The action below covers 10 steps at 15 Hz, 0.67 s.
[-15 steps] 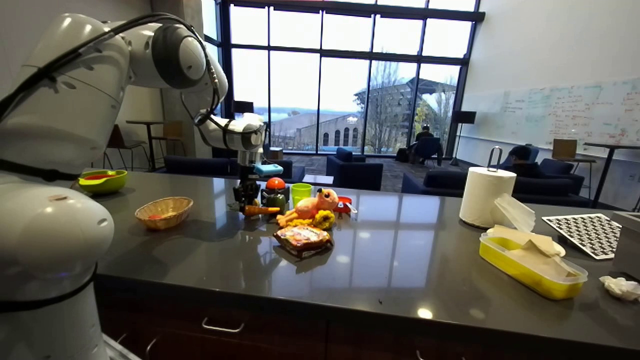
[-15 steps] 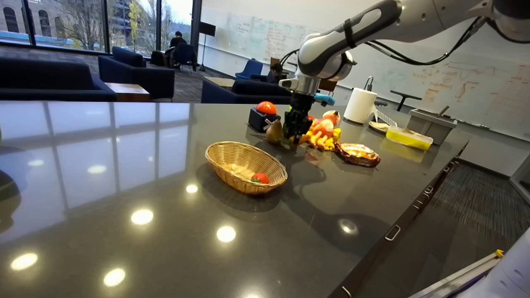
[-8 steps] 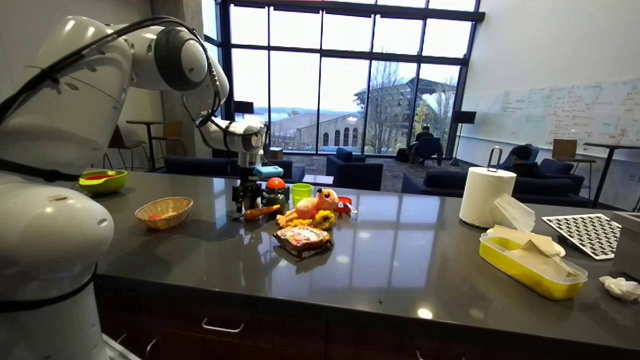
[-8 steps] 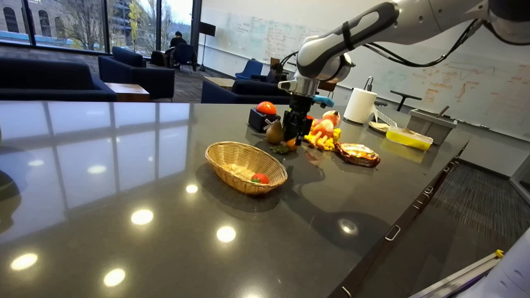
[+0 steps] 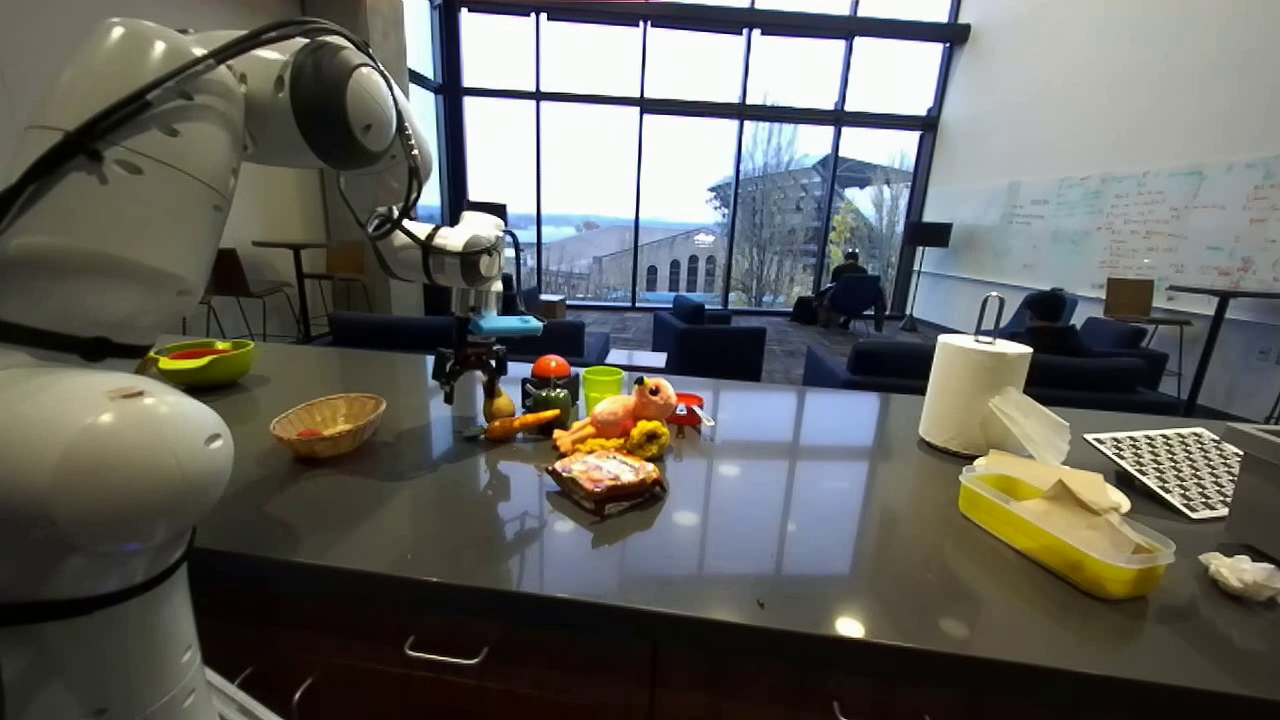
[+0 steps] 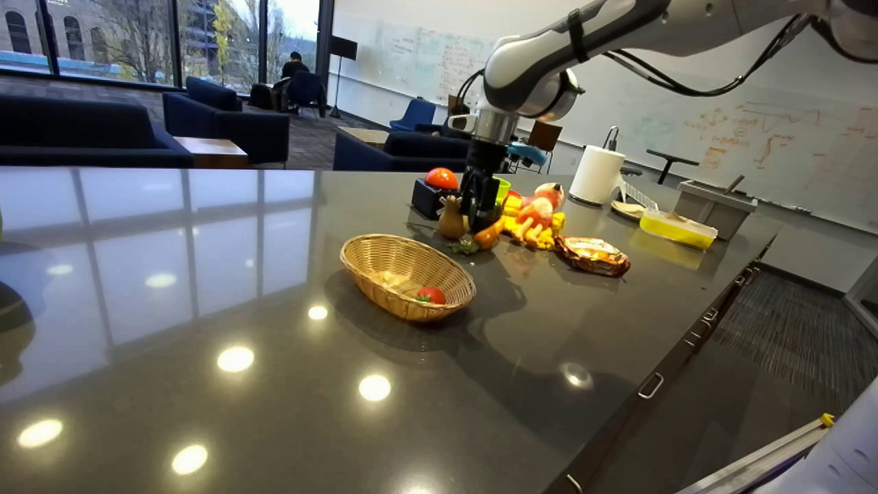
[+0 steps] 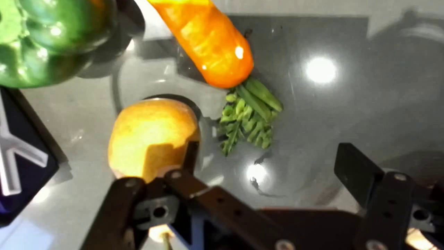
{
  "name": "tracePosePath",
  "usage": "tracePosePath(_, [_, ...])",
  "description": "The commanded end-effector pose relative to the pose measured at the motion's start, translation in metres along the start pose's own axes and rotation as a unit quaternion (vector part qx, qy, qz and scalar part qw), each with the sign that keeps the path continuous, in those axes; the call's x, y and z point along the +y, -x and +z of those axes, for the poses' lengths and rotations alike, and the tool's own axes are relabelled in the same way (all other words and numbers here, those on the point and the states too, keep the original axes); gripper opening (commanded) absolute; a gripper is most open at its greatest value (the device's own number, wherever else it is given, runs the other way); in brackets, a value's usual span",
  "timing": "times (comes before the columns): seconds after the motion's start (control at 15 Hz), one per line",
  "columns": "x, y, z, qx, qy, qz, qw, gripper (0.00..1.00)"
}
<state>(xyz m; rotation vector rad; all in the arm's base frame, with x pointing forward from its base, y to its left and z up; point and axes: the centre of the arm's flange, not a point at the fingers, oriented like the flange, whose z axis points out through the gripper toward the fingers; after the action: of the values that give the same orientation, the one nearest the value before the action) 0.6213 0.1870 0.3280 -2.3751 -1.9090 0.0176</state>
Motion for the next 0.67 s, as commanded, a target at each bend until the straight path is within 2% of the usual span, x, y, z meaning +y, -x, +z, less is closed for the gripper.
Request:
tracePosePath(0.0, [-0.04,-0.01,-0.019,-0.012,0.024,0.06,0.9978,1.0])
tracePosePath(0.2, [-0.063,-0.028,-0.024,-0.014,0.014,0.133,0.9909,1.0])
tracePosePath(0.6, [-0.1,-0.066,-0.023,-0.012,0.004,0.266,0.9638,1.0])
